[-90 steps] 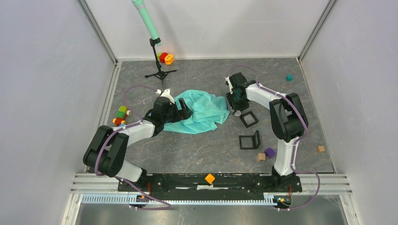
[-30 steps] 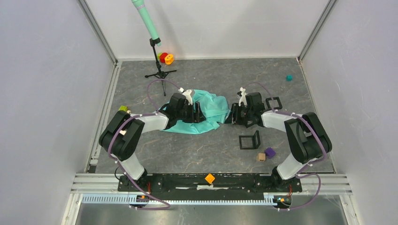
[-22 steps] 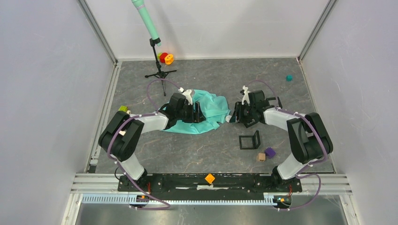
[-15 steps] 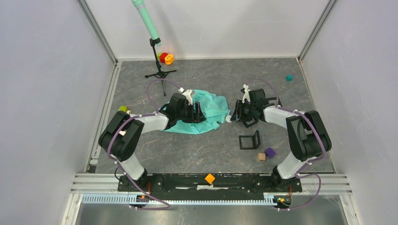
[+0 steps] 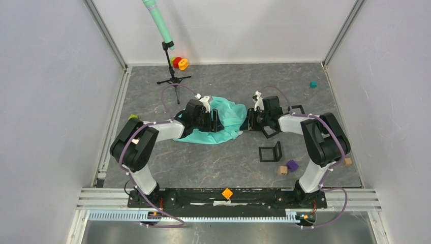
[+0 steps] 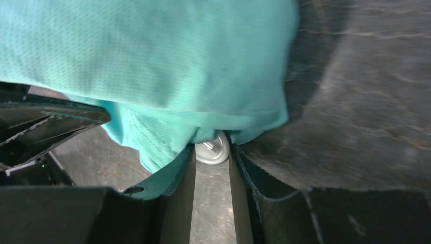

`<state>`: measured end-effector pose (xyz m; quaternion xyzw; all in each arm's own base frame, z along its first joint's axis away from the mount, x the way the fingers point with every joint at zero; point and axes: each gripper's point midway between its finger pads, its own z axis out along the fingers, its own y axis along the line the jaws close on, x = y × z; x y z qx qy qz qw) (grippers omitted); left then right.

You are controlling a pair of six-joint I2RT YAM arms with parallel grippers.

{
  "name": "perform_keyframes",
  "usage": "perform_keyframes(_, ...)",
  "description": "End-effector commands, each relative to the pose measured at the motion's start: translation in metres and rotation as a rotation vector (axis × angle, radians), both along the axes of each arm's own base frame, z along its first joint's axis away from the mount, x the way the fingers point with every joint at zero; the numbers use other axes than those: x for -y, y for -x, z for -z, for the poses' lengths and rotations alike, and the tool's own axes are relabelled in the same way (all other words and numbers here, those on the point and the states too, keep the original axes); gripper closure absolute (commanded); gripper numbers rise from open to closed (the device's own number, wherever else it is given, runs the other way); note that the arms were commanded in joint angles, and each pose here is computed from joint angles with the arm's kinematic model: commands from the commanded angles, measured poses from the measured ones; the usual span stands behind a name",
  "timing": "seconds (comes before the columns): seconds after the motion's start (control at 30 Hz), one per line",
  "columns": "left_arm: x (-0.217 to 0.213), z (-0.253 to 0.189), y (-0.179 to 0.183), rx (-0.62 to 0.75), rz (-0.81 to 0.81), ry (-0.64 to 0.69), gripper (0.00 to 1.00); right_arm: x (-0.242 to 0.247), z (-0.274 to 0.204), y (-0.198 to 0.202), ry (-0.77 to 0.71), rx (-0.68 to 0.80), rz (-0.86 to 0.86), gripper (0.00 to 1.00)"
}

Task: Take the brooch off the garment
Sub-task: Move the brooch to the center of the board, then adjust the brooch.

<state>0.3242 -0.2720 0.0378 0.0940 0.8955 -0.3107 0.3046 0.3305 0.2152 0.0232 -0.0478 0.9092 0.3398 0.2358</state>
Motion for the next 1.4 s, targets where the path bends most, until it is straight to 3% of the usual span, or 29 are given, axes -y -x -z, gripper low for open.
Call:
perform_keyframes(0.0, 0.004, 0.015, 0.003, -0.035, 0.043, -0.022, 0.29, -0.028, -0.006, 0.011, -0.095, -0.021, -0.057, 0.65)
perform_keyframes(0.27, 0.009, 0.019, 0.006, -0.068, 0.064, -0.009, 0.30, -0.034, -0.025, 0.025, -0.171, 0.014, -0.086, 0.64)
perform_keyframes(0.43, 0.011, 0.022, 0.008, -0.082, 0.072, 0.000, 0.31, -0.029, -0.026, 0.018, -0.169, 0.036, -0.050, 0.48)
perform_keyframes(0.53, 0.010, 0.021, 0.007, -0.077, 0.068, -0.007, 0.31, -0.020, -0.026, 0.010, -0.177, 0.056, 0.001, 0.46)
perform_keyframes(0.87, 0.010, 0.021, 0.007, -0.079, 0.075, -0.009, 0.31, -0.001, -0.007, 0.000, -0.019, 0.045, 0.034, 0.36)
perform_keyframes(1.03, 0.011, 0.022, 0.007, -0.081, 0.079, -0.008, 0.32, 0.008, -0.002, -0.008, 0.049, 0.055, 0.068, 0.21)
perform_keyframes(1.37, 0.012, 0.022, 0.008, -0.085, 0.086, -0.003, 0.32, 0.015, 0.016, -0.004, 0.414, 0.049, 0.060, 0.28)
